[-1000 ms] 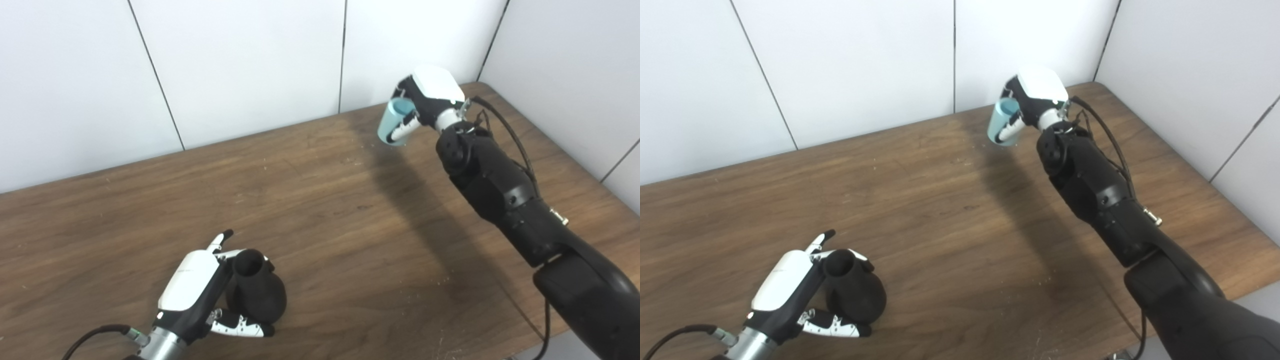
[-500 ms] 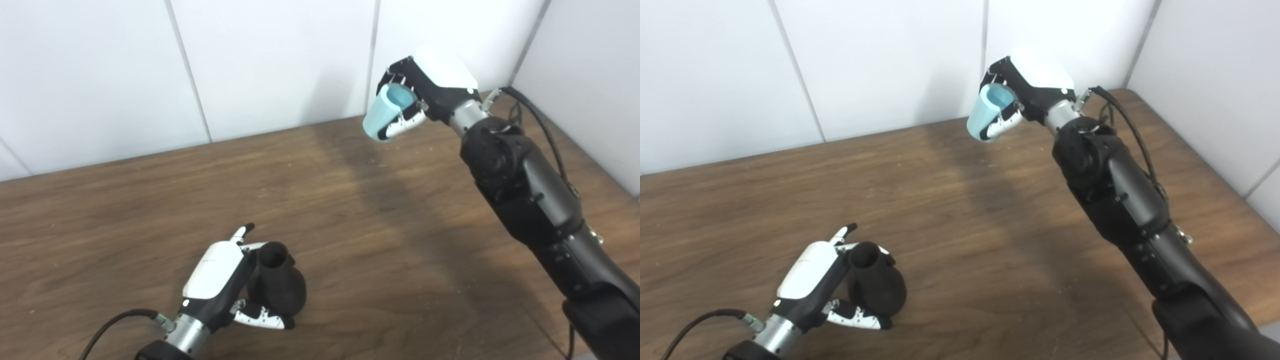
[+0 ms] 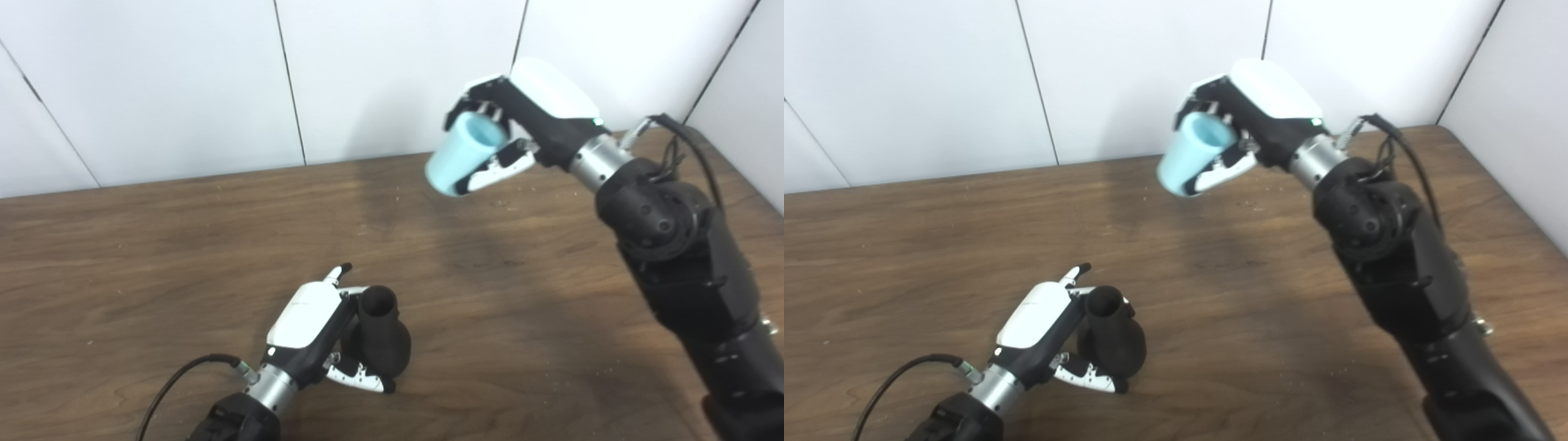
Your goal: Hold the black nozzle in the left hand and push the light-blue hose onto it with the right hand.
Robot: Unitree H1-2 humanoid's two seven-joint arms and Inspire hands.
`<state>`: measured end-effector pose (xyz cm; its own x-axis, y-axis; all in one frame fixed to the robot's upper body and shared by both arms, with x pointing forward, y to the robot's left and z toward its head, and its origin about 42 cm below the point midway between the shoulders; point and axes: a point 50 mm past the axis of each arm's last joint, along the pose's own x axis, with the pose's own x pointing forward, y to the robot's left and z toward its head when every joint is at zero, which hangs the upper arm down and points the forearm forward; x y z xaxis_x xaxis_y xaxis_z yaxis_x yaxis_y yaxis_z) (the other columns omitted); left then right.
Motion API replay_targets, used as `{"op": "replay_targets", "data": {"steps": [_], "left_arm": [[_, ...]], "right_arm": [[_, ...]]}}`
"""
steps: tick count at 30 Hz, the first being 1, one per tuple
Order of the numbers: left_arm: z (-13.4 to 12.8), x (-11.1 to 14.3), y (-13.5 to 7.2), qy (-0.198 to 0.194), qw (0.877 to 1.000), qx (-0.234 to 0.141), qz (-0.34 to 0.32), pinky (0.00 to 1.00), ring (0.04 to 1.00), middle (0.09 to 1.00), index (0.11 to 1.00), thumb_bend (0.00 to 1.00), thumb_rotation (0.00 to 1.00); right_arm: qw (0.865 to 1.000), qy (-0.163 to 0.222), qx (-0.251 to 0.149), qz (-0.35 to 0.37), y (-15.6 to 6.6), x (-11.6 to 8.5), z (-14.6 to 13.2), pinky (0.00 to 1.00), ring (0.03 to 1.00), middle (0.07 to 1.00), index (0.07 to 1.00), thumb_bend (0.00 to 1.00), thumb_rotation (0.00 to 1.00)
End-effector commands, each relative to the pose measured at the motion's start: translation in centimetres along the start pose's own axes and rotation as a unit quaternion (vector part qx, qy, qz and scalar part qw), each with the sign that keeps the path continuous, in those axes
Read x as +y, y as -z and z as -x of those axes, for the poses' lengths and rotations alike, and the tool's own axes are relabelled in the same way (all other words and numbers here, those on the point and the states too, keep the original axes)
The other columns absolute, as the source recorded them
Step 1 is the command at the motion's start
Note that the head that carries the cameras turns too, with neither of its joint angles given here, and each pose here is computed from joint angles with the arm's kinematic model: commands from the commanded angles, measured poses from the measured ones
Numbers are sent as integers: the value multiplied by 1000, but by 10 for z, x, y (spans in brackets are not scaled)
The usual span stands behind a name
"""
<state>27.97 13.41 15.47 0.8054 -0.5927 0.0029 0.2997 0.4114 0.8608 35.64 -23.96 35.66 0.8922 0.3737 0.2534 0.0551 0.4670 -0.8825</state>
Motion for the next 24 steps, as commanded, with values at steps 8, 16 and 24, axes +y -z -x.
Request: {"op": "replay_targets", "data": {"steps": [8, 16, 24], "left_arm": [[7, -26, 8, 82, 996, 43, -4, 1000, 510, 437, 498, 499, 0], [5, -27, 4, 82, 996, 43, 1, 1000, 510, 436, 497, 498, 0], [3, -25, 2, 83, 996, 44, -4, 1000, 514, 433, 497, 498, 0]], "right_arm": [[997, 13, -69, 20, -41, -11, 7, 308, 412, 498, 504, 498, 0], [995, -26, -92, 4, -64, -11, 18, 302, 435, 508, 510, 497, 0], [992, -57, -110, 8, -73, -17, 29, 304, 441, 511, 504, 497, 0]]}}
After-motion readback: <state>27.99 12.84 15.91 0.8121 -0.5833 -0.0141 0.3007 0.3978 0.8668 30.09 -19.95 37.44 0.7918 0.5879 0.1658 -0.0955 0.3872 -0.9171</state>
